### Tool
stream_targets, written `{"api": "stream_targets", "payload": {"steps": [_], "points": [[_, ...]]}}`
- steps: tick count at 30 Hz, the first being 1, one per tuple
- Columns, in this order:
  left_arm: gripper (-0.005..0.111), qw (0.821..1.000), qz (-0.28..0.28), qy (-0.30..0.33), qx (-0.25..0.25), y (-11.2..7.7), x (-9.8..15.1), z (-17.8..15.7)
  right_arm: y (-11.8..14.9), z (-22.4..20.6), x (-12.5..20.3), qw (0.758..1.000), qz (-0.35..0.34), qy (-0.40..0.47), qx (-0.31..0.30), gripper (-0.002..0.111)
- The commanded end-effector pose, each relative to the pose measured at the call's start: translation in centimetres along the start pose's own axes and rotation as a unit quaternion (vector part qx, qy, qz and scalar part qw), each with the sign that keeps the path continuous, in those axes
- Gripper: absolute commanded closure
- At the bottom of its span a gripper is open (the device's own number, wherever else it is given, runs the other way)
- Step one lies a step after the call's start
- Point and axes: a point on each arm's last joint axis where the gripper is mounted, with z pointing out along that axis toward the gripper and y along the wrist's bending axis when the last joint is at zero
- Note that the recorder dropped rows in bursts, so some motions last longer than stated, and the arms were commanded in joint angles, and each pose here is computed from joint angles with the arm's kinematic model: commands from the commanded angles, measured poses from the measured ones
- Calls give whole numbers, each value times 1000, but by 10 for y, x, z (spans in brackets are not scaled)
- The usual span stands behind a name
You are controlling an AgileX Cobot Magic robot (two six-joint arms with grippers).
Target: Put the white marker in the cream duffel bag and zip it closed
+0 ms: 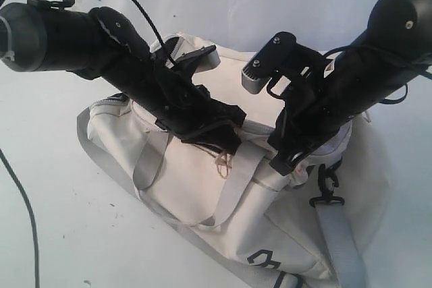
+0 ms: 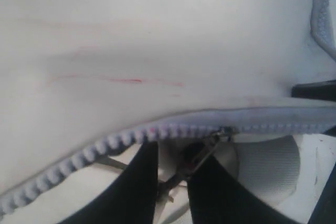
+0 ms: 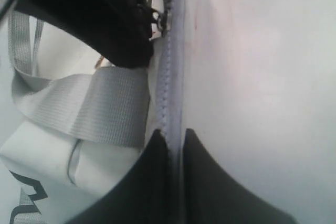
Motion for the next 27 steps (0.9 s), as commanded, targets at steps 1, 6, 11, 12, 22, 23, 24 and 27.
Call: {"api": "stream_targets", "payload": {"steps": [1, 6, 11, 12, 22, 23, 24, 27], "points": [[89, 1000, 8, -5, -10, 4, -2, -2, -2, -3, 1, 1000, 0, 1, 5, 108], [107, 1000, 19, 16, -11, 4, 2, -2, -2, -3, 1, 1000, 0, 1, 5, 108], [107, 998, 24, 50, -15, 4, 8, -3, -2, -3, 2, 1000, 0, 1, 5, 108], [107, 998, 23, 54, -23, 5, 9, -4, -2, -3, 2, 1000, 0, 1, 5, 108], [107, 994, 32, -10, -104, 2, -3, -30, -2, -3, 1, 1000, 0, 1, 6, 108], [107, 993, 36, -12, -114, 2, -3, -33, -2, -3, 1, 1000, 0, 0, 7, 108], [107, 991, 39, -11, -129, 4, -3, -36, -2, -3, 1, 1000, 0, -2, 8, 108], [107, 987, 38, -1, -156, 8, -1, -41, -2, -3, 1, 1000, 5, -3, 9, 108]]}}
